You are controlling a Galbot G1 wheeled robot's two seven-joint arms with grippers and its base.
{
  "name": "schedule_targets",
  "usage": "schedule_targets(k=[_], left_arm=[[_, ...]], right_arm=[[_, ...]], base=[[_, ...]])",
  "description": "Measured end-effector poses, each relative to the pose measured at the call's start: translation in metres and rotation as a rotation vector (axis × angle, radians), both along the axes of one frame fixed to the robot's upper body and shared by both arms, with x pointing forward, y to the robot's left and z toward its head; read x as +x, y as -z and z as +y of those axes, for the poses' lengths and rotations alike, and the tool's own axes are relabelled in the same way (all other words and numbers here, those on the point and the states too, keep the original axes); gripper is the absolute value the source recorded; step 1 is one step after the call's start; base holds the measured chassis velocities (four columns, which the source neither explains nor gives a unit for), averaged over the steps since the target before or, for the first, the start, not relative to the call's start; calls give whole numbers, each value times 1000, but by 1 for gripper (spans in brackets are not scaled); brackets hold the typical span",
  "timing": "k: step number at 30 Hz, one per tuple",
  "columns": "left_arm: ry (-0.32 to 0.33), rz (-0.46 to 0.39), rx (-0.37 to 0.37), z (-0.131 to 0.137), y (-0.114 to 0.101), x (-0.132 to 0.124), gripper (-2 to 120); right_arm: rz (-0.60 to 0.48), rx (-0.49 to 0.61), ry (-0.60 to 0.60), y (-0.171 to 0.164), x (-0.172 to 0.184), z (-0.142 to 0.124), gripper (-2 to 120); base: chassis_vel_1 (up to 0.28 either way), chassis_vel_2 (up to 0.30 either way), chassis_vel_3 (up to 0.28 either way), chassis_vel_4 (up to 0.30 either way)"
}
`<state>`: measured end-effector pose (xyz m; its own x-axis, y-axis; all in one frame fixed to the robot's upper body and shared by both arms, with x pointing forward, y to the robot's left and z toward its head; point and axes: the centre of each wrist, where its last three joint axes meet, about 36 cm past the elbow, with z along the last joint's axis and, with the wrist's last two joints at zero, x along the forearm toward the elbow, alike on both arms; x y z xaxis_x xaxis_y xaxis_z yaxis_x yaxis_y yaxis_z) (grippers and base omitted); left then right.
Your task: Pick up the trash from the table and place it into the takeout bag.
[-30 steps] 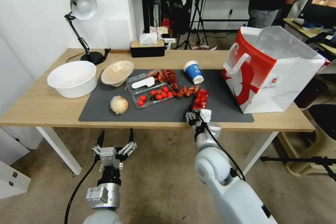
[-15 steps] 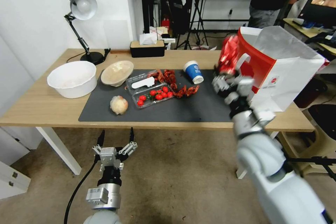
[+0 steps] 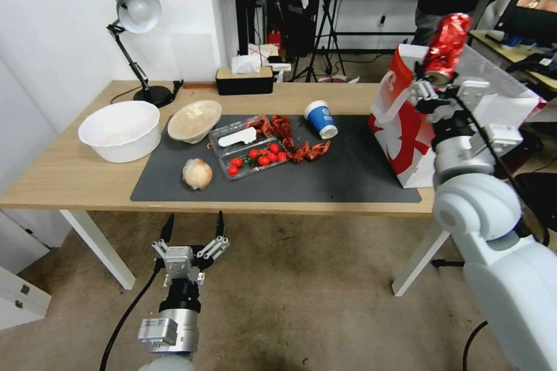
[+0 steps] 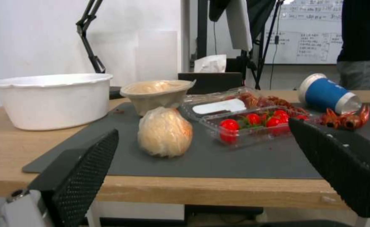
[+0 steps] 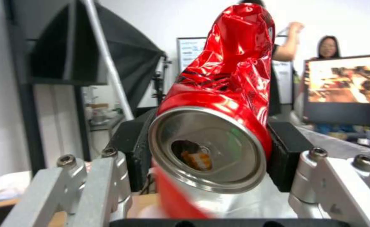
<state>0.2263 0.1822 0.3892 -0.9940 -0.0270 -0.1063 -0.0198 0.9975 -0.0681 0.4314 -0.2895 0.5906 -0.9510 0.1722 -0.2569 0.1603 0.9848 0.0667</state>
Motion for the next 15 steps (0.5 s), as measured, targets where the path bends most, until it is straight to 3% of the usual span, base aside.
schedule_targets(k=[7, 11, 13, 15], left_arm=[[-1, 8, -2, -1, 3, 0, 100], [0, 9, -2, -2, 4, -1, 100], [0, 9, -3, -2, 4, -1, 100], [0, 8, -3, -2, 3, -1, 100]], right_arm=[[44, 39, 49, -1, 10, -21, 51], [62, 41, 61, 5, 14, -26, 67], [64, 41, 61, 6, 14, -26, 68], [68, 42, 62, 7, 15, -27, 83]], base=[[0, 0, 0, 0], [0, 0, 0, 0], [0, 0, 0, 0], [0, 0, 0, 0]])
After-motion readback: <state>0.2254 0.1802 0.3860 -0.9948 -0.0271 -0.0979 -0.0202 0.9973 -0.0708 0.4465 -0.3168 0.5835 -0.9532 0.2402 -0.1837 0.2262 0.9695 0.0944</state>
